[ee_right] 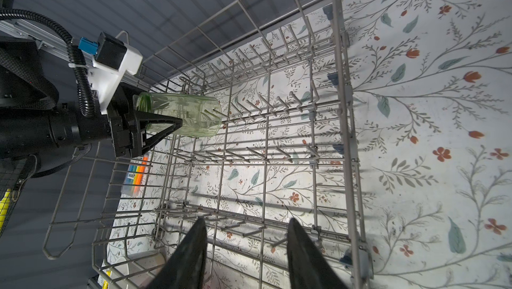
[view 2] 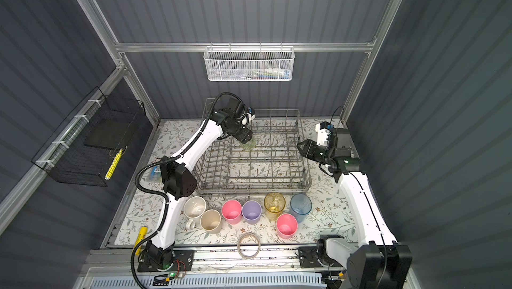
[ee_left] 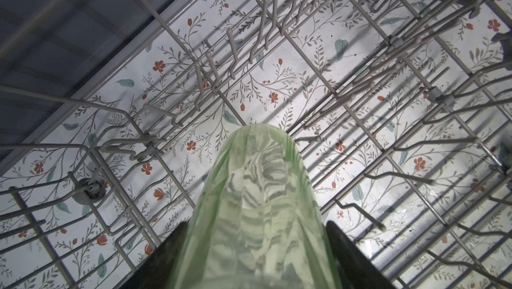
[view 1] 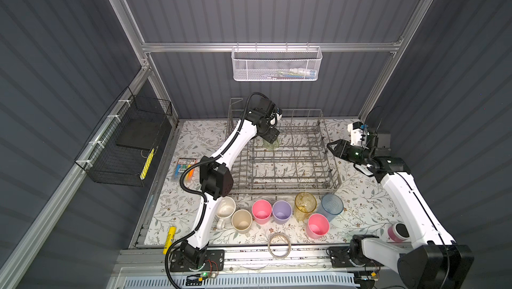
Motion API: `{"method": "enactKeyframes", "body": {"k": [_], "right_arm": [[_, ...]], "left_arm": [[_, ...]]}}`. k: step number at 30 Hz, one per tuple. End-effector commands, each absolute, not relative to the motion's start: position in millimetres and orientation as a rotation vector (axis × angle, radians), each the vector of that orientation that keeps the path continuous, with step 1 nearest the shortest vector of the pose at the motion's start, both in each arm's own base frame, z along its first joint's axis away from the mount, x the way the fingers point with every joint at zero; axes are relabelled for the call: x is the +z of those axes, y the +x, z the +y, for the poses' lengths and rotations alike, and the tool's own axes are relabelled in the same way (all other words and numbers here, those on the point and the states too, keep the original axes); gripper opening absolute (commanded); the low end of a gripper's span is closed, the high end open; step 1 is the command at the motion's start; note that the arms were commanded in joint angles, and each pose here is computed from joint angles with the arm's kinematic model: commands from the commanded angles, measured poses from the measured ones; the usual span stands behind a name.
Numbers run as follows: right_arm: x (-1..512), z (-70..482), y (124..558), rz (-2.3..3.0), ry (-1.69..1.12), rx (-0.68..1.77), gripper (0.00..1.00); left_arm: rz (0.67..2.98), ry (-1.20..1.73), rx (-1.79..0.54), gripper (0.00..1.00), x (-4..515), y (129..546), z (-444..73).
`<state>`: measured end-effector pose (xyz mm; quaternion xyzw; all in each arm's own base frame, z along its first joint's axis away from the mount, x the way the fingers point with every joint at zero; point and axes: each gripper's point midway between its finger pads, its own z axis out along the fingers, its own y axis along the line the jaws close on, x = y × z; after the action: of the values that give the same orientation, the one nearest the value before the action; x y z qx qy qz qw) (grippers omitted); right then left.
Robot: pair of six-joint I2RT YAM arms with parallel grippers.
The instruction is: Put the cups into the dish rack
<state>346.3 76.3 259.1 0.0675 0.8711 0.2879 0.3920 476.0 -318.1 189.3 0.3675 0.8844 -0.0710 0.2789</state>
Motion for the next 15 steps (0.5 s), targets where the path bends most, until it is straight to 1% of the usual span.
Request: {"method": "enactKeyframes", "body": {"k": [1,7,15], "right_arm": [[254,77,347,2.217,0.163,0.738,0.48],[253,77,349,2.219,0.164,0.743,0.48],[254,78,347,2.219,0.159,0.742,0.48]], "left_arm": [[2.350,0.980,-0.201,0.79,187,479,-327],[2.328,0.963,-0.267,0.83,198,476,-334],[2.278,0.934,-0.254,0.85,222,475,-329]]}}
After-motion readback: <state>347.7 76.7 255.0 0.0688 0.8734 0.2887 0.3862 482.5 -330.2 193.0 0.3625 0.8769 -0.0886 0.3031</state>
